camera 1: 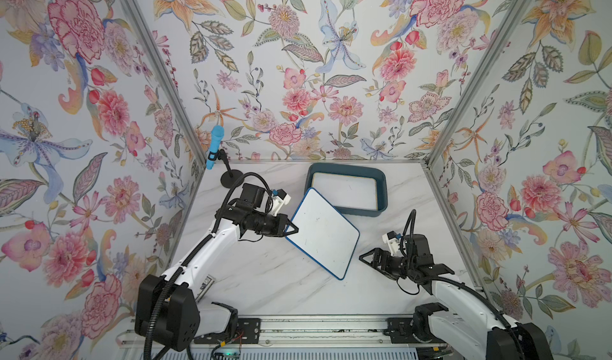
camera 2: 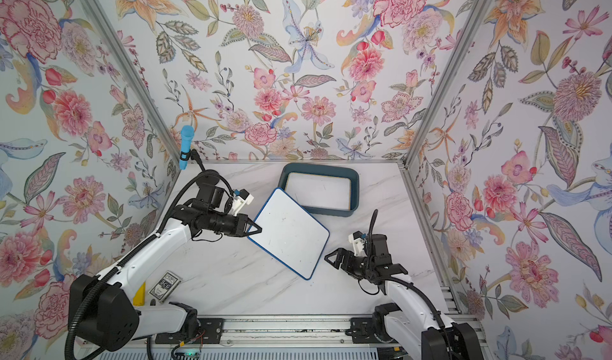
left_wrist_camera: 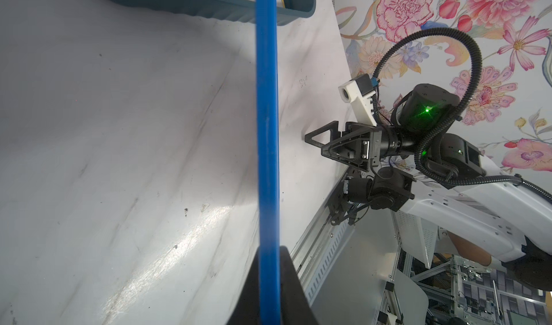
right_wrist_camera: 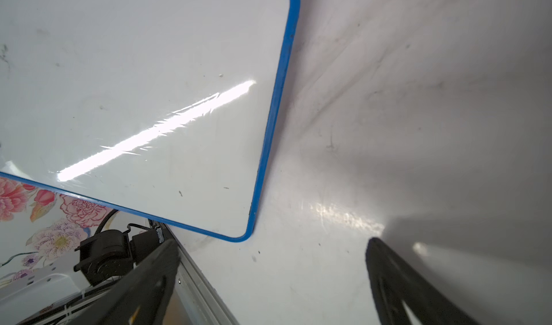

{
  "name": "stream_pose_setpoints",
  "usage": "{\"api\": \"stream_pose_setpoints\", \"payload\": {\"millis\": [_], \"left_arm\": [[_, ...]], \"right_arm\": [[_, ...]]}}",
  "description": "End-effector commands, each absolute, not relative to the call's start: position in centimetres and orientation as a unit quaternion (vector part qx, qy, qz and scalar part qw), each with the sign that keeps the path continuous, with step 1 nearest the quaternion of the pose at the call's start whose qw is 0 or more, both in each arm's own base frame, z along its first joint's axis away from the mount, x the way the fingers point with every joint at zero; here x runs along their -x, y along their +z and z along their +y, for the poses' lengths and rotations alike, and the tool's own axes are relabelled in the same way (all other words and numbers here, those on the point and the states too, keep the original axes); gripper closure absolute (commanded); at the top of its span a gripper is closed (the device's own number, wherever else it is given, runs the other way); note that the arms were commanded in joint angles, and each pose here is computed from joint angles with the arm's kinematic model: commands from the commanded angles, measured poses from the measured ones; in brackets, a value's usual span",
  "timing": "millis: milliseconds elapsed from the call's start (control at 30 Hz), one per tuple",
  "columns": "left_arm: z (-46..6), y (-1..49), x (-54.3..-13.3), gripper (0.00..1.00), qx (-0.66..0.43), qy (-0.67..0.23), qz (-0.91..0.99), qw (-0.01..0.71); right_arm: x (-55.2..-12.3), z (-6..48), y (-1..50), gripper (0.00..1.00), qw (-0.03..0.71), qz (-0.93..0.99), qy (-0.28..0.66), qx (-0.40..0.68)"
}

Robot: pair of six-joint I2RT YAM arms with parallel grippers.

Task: Put the whiteboard into the storage box
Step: Pick up the whiteboard at the center of the board, then place the whiteboard in the storage box.

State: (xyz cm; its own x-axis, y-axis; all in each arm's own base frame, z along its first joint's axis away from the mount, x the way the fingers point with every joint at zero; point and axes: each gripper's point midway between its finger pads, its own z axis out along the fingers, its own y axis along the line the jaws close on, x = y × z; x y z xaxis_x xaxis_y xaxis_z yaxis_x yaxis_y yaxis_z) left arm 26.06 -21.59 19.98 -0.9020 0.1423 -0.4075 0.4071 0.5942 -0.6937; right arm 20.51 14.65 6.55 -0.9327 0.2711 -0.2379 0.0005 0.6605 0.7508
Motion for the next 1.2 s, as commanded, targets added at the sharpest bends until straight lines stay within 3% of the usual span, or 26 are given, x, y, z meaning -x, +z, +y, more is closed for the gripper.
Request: {"api": "stream_pose_setpoints", "payload": {"millis": [0,467,800,1000,1167], "left_arm": [[-21.0,23.0,-27.7,1.0,-0.166,-0.401,0.875,0.216],[-22.7,31.4,-29.1,1.0,-0.189,-0.46,0.823,0.275],[-25.1,37.7,-35.7,1.0,-0.134,-0.552,0.737,0.368],[-26.4,37.9,-39.3,1.0,-0.112,-0.589,0.705,0.379],[-28.7,35.0,-42.1,1.0,-0.111,-0.588,0.718,0.357]], "right_arm": [[-21.4,14.1,8.3,0.02,0.18,0.892,0.407,-0.075],[-23.2,11.6,9.5,0.02,0.204,0.881,0.41,-0.117],[-23.8,11.1,10.0,0.03,0.214,0.879,0.406,-0.128],[-24.5,10.6,10.7,0.03,0.227,0.878,0.397,-0.142],[-25.3,10.1,11.3,0.03,0.235,0.878,0.387,-0.157]]}}
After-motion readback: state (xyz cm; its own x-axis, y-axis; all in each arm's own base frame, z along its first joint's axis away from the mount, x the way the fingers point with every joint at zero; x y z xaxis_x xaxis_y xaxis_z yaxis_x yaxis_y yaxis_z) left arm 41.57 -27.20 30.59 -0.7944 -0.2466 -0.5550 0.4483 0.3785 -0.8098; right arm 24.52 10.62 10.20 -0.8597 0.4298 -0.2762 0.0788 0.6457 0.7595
